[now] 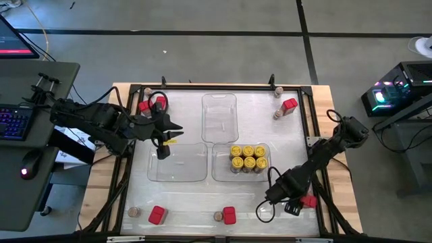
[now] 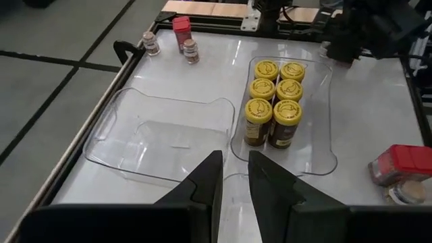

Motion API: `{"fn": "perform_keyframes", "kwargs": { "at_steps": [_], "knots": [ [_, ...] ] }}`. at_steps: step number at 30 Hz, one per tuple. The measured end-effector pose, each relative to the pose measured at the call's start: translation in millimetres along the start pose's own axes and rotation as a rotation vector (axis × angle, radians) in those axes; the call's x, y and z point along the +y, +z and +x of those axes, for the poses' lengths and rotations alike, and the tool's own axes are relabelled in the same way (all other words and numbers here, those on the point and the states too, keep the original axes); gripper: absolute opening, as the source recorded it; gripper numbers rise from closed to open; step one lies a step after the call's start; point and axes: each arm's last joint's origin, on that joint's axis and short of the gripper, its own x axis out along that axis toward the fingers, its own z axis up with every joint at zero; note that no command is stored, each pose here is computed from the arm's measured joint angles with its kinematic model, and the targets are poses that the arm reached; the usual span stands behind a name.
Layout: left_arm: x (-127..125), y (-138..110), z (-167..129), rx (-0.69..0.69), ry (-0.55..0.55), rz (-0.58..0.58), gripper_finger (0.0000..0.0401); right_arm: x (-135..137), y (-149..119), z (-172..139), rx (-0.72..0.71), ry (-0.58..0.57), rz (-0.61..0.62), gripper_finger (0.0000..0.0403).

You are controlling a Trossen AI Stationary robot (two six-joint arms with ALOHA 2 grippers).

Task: Sort spices by type
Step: Put the red seasoning can into the top transparent bin

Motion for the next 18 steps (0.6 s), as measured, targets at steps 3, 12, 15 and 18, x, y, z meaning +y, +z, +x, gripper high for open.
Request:
{"fn": "perform_keyframes", "kwargs": {
  "at_steps": [3,12,15,18],
  "knots": [
    [0,0,0,-0.005,0.017,0.010,0.0060,2,-2,-3,0.016,0.011,-0.014,0.0210],
    [11,-2,-15,-0.037,0.049,0.043,0.0060,28,-9,-52,-0.030,0.156,-0.150,0.0210],
    [21,-4,-29,-0.076,0.079,0.013,0.0060,40,-11,-83,-0.076,0.277,-0.237,0.0210],
    [31,-6,-44,-0.125,0.101,-0.045,0.0060,48,-10,-123,-0.188,0.405,-0.332,0.0210]
  ]
}}
